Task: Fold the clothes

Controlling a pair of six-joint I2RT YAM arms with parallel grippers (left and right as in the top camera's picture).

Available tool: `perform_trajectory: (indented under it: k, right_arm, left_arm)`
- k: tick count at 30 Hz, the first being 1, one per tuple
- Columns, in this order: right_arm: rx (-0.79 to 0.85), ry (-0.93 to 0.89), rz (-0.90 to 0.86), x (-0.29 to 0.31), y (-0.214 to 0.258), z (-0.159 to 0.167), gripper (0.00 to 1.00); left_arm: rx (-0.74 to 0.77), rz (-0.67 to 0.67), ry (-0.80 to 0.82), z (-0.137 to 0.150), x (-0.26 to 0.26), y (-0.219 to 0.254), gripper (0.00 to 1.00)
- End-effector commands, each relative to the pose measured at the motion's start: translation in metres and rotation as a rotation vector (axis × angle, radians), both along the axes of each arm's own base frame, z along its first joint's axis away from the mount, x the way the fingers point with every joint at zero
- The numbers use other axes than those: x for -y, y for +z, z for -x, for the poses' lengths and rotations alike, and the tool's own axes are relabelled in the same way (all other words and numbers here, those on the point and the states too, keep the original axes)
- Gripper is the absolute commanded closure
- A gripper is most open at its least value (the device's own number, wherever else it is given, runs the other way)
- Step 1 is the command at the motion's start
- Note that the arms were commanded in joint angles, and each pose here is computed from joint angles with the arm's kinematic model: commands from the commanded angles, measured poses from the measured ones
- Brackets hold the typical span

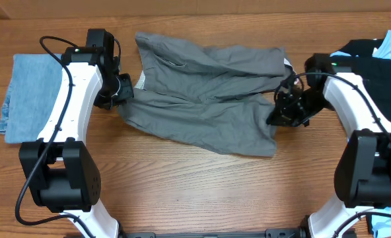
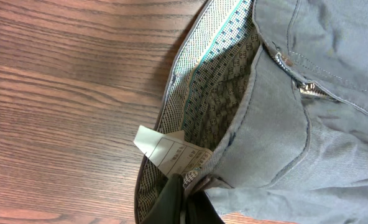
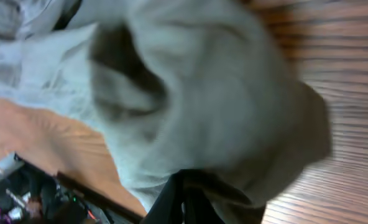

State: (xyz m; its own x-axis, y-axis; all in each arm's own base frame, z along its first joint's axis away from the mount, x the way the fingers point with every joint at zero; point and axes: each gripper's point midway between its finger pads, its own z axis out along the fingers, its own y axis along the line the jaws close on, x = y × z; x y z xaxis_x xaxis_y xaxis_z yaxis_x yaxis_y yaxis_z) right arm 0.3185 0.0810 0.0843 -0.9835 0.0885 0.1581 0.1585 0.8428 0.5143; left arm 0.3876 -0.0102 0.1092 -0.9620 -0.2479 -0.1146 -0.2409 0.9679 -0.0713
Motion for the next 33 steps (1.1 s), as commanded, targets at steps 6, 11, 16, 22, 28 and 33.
perform_trajectory:
  k: [6, 11, 16, 22, 28, 33]
  right_arm:
    - [0.046, 0.122, 0.005, -0.027, -0.005, 0.007, 0.87]
    - [0.081, 0.194, -0.013, -0.040, -0.004, 0.009, 0.79]
    - [0.071, 0.151, -0.012, -0.028, 0.003, 0.004, 0.62]
    - [0.077, 0.143, 0.001, -0.024, 0.008, 0.001, 0.52]
    - [0.078, 0.062, 0.080, -0.010, 0.016, -0.002, 0.51]
    - [0.132, -0.057, 0.101, 0.018, 0.044, -0.004, 0.46]
  left_arm:
    - [0.000, -0.014, 0.003, 0.000, -0.006, -0.001, 0.96]
    - [-0.010, -0.015, 0.002, 0.003, -0.006, -0.001, 0.95]
    - [-0.014, -0.015, 0.002, 0.004, -0.006, -0.001, 0.94]
    - [-0.014, -0.015, 0.002, 0.004, -0.006, -0.001, 0.93]
    - [-0.015, -0.016, 0.001, 0.004, -0.006, -0.001, 0.92]
    - [-0.014, -0.019, 0.000, 0.004, -0.006, -0.001, 0.90]
